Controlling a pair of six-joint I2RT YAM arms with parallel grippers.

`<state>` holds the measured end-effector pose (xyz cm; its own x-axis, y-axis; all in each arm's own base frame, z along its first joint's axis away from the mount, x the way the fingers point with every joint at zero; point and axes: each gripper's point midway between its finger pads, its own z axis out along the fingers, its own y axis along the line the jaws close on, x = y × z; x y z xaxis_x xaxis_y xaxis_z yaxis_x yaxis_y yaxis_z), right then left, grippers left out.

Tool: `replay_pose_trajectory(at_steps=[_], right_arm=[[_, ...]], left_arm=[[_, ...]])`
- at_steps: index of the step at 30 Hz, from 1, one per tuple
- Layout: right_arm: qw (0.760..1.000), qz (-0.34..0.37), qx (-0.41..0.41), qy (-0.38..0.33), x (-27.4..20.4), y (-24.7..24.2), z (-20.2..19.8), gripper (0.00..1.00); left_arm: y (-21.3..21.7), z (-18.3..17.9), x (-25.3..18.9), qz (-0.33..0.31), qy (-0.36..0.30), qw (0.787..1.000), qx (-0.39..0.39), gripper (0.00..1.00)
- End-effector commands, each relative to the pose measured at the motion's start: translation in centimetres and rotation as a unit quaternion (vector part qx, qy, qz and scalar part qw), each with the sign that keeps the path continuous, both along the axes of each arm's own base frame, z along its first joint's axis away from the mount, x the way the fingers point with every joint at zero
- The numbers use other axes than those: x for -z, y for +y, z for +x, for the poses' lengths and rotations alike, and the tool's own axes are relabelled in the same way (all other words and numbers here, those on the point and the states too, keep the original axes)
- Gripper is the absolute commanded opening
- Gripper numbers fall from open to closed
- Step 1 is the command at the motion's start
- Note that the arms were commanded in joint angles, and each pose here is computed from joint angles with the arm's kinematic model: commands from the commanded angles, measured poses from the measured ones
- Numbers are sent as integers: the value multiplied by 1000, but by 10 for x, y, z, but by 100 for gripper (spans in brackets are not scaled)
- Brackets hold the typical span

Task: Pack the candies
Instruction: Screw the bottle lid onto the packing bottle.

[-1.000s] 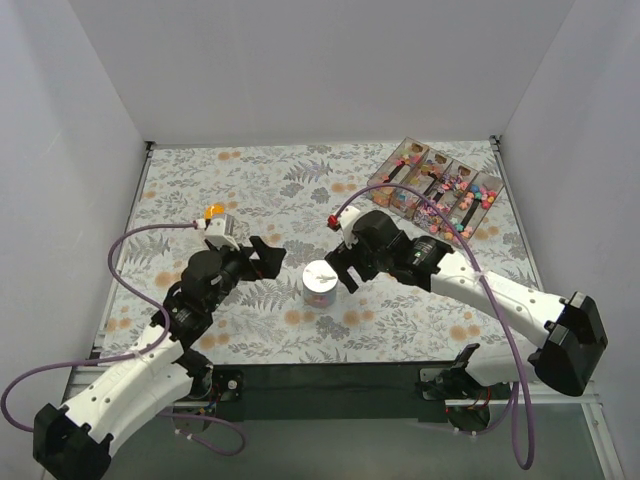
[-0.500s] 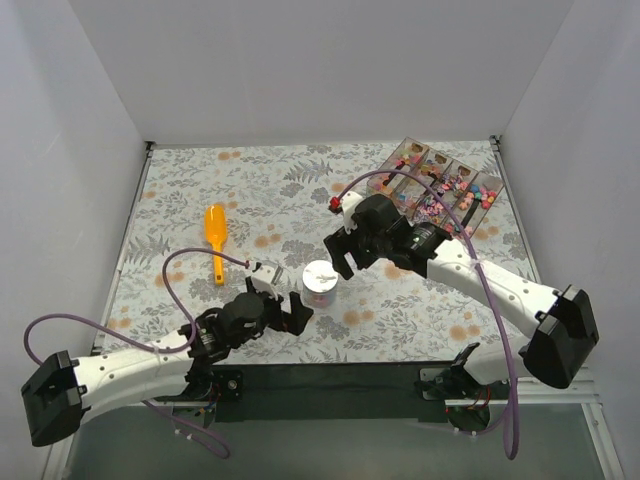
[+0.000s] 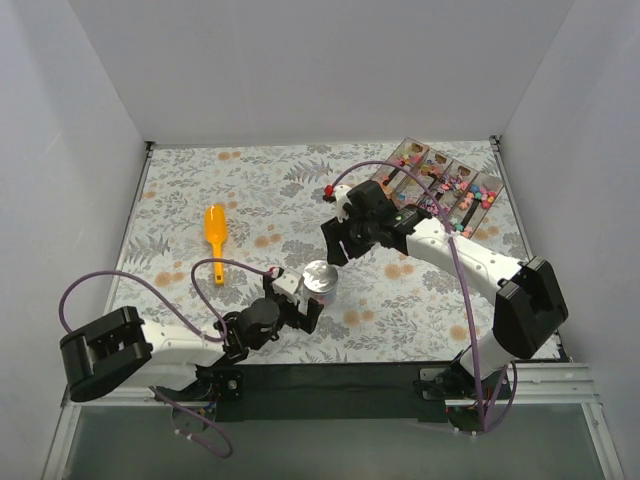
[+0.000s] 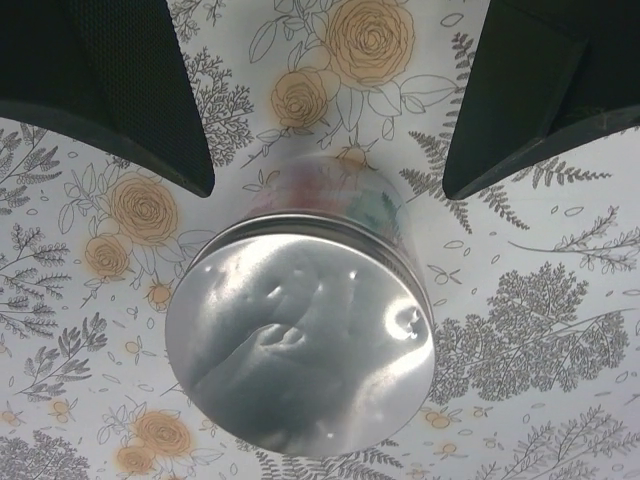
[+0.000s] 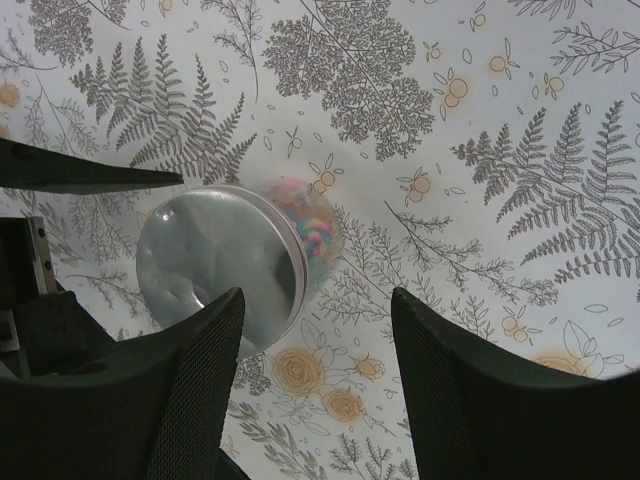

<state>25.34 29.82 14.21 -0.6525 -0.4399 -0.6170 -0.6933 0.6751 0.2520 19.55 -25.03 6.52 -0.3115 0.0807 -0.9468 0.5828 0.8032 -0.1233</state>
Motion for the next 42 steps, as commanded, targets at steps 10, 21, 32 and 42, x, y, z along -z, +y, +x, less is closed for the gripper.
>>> replay_pose_trajectory(at_steps=[10,21,32,42], right_arm=[[995,52,-61,67,3,30,-6,59],[993,47,-69,89,18,28,-15,45],[992,47,-54,105,24,9,-38,39],[986,74,-18,146,38,-8,-90,29]], left_arm=[[-40,13,-32,-43,-86,994,50,98],[-54,25,-17,-35,-82,995,41,98],[-55,32,-5,-24,-72,997,23,79],[-54,31,6,-22,-57,998,19,61]])
